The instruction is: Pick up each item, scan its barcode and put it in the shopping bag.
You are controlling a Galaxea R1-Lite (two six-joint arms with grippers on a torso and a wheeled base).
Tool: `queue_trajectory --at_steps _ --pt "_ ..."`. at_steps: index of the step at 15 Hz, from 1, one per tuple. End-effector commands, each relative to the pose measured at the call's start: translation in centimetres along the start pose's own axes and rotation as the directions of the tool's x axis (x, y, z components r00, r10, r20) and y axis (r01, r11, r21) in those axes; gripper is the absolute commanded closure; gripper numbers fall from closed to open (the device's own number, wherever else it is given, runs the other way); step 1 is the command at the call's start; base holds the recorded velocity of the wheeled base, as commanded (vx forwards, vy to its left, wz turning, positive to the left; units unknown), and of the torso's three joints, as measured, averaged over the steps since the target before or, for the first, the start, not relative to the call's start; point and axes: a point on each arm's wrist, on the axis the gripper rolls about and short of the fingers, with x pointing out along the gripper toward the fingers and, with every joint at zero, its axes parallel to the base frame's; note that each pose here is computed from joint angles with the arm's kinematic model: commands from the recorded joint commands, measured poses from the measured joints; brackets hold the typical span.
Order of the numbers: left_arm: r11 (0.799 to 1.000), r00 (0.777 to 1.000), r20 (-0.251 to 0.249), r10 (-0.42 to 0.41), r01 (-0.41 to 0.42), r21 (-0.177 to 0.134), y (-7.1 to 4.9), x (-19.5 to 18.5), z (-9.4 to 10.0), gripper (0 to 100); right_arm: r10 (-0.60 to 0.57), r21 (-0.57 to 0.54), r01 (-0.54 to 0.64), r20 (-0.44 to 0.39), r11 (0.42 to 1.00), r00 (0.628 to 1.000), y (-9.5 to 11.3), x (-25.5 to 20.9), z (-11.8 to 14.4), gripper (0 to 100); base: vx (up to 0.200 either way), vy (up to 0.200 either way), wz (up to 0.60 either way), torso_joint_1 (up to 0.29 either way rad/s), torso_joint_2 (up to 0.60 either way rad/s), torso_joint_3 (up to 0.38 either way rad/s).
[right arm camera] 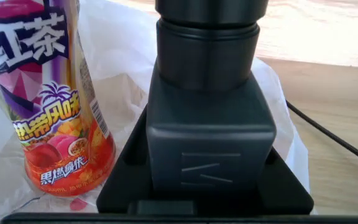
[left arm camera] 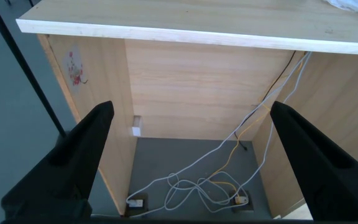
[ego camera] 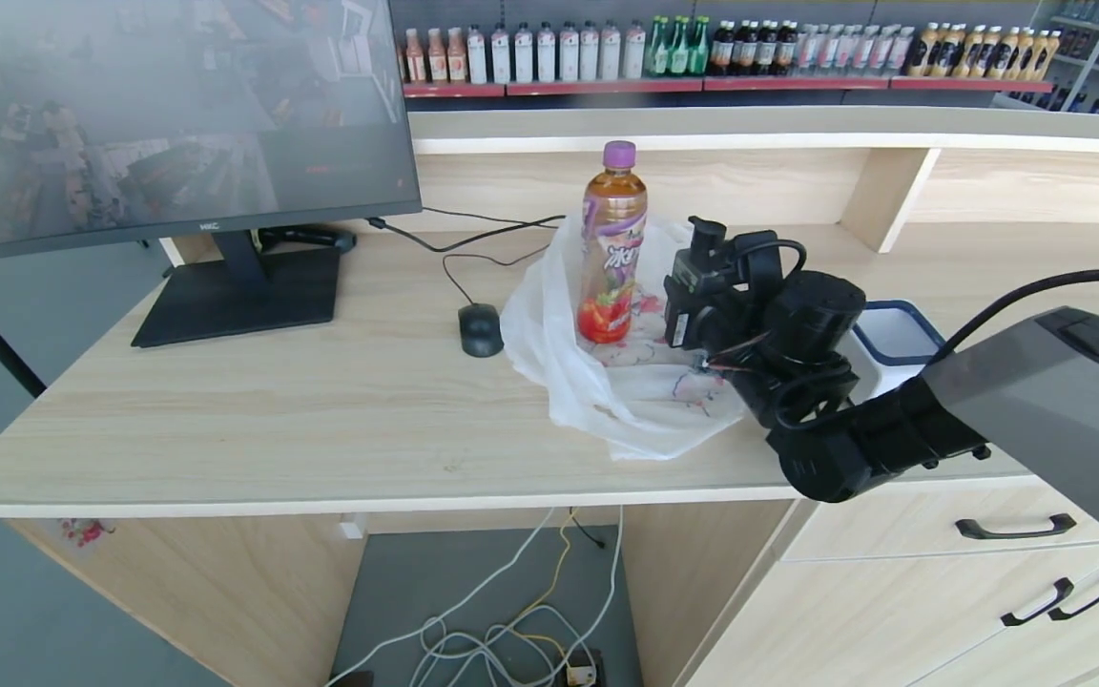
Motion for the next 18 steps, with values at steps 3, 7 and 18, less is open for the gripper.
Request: queue_trajectory --at_steps 3,7,18 --pt "1.0 1.0 0.001 0.001 -0.001 0.0 0.0 0.0 0.0 0 -0.012 -0.008 0.011 -0.042 1.0 0.999 -0.33 0.4 -2.34 100 0.0 0.0 0.0 0.0 0.0 0.0" --pt "1.0 1.0 0.001 0.001 -0.001 0.0 0.0 0.0 0.0 0 -0.011 -0.009 0.011 -0.043 1.0 0.999 -0.29 0.46 -2.54 100 0.0 0.0 0.0 0.0 0.0 0.0" --pt "1.0 1.0 0.001 0.001 -0.001 0.0 0.0 0.0 0.0 0 -0.015 -0.01 0.015 -0.027 1.0 1.0 -0.17 0.38 -2.52 100 0.0 0.0 0.0 0.0 0.0 0.0"
